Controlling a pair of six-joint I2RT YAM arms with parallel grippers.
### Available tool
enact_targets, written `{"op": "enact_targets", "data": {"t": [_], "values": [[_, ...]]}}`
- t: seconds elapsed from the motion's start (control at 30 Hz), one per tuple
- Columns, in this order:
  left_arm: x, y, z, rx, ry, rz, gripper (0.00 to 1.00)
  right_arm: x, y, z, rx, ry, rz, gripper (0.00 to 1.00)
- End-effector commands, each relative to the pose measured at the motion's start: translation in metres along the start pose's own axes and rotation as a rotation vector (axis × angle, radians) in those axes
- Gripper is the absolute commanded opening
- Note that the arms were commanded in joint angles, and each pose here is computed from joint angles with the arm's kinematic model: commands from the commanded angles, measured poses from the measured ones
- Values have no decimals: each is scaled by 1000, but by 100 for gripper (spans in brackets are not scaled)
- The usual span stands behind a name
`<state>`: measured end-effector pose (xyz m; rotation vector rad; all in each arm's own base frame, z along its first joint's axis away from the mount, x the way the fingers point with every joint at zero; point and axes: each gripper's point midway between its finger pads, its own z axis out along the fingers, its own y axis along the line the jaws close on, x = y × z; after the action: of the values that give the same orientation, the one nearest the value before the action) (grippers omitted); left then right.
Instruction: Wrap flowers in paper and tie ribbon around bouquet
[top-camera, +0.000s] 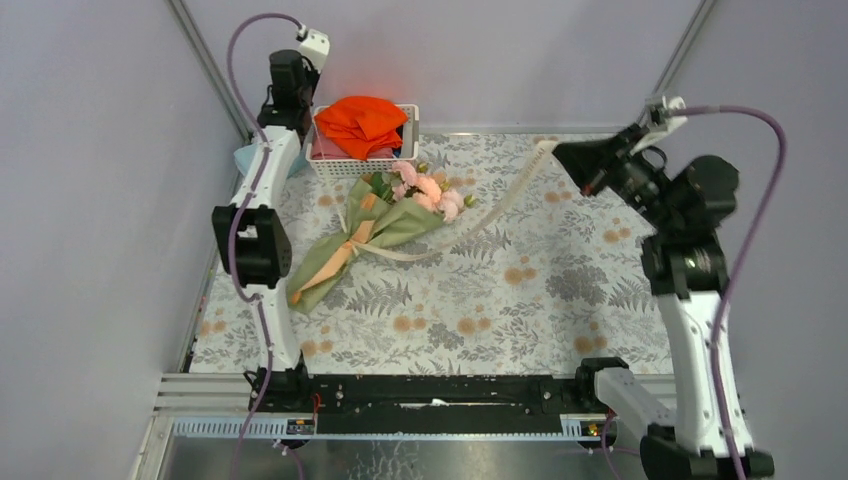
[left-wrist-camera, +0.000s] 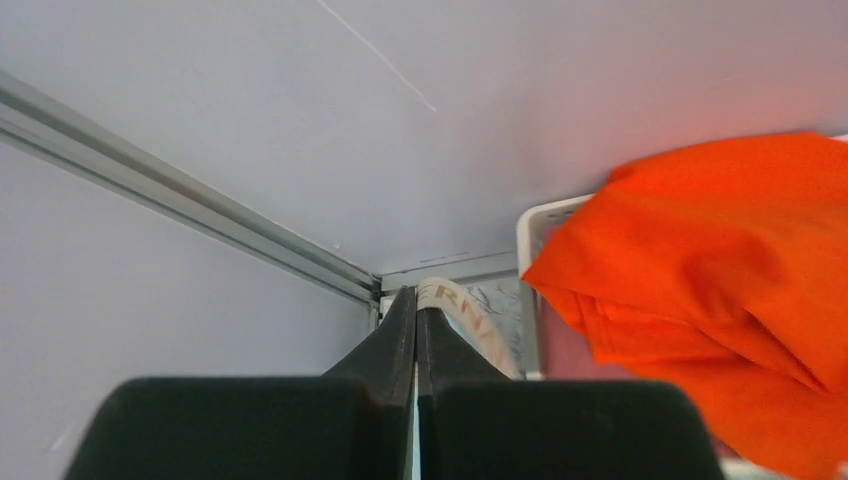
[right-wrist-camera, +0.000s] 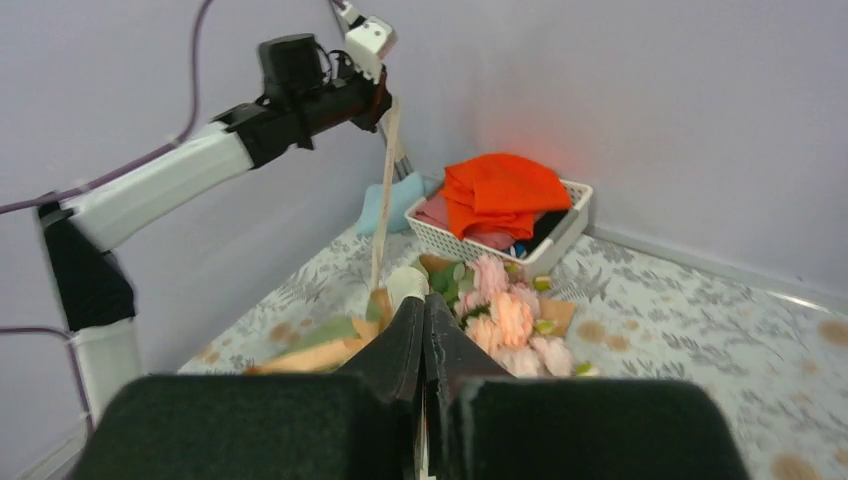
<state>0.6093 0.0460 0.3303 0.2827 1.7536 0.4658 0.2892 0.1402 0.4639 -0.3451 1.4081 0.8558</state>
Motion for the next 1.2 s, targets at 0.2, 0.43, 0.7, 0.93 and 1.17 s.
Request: {"op": "enact_targets", "data": {"t": [0.2, 0.43, 0.7, 0.93, 1.17], "values": [[44, 25, 78, -241, 33, 65, 0, -26, -5, -152, 678, -45, -109, 0], [89, 20, 102, -275, 105, 134, 0, -44, -4, -263, 894, -399, 55, 0], [107, -8, 74, -140, 181, 53, 0, -4, -20, -215, 798, -165, 54, 0], [162, -111, -59, 323, 333, 6, 0, 112, 5, -30, 524, 393, -178, 0], [246, -179, -138, 580, 575, 9, 0, 254, -8, 63, 345, 718, -88, 0]]}}
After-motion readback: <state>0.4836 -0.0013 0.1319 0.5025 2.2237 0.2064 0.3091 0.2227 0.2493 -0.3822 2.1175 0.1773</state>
